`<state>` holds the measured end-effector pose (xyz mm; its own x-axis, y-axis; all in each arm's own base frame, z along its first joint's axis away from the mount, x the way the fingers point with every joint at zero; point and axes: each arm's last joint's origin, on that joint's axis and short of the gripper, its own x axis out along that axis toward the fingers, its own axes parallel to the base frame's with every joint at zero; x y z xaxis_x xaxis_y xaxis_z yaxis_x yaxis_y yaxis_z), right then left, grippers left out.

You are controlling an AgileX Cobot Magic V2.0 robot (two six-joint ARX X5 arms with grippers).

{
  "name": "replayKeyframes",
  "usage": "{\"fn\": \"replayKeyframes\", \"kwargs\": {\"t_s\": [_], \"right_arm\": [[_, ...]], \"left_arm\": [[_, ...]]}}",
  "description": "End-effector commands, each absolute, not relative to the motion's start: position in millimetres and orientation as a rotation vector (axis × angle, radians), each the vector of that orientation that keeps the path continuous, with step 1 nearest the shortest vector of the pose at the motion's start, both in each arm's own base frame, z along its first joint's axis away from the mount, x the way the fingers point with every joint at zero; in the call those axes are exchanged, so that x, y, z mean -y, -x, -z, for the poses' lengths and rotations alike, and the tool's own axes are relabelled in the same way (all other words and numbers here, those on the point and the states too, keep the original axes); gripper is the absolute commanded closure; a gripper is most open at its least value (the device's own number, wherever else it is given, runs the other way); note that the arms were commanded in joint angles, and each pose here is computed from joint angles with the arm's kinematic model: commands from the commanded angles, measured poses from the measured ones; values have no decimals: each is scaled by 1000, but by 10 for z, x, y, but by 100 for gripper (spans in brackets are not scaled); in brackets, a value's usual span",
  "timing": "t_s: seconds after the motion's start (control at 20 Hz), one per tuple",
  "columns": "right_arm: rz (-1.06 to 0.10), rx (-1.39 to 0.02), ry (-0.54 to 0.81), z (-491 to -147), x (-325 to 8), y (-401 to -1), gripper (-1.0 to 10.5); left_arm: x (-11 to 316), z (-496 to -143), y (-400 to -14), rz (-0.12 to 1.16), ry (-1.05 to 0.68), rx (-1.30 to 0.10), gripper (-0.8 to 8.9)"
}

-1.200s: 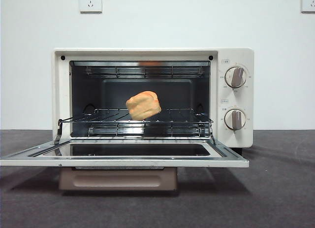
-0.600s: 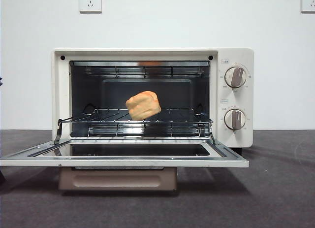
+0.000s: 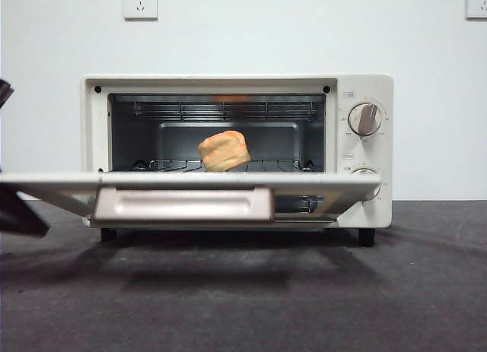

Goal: The left arm flap open the oven, the right arm pick bread and place it into oven, the left arm flap close the oven

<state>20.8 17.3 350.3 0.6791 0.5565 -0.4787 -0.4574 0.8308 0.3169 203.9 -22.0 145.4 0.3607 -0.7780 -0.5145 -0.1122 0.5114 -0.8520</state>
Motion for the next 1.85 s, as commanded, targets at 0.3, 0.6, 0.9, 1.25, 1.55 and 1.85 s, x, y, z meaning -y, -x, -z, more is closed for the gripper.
{"fn": "replayKeyframes", "kwargs": {"t_s": [0.3, 0.6, 0.9, 1.25, 1.55, 1.85], "right_arm": [[-579, -566, -202, -3565, -160, -195, 515], [-578, -567, -208, -3566, -161, -196, 515], [-579, -563, -209, -3569, -162, -198, 515], [-592, -530, -210, -3598, -172, -207, 515], [-624, -473, -197, -3645, -189, -219, 515], [-662, -460, -140, -3644, -194, -214, 516]], "left_arm": [[222, -1894, -2416, 562, 1104, -840, 798], [216, -2172, -2514, 638, 1208, -625, 798], [227, -2443, -2425, 784, 1214, -534, 798], [228, -2862, -2075, 894, 1117, -385, 798], [230, -3142, -1594, 951, 963, -267, 798], [219, -3154, -1098, 879, 787, -201, 798]]}}
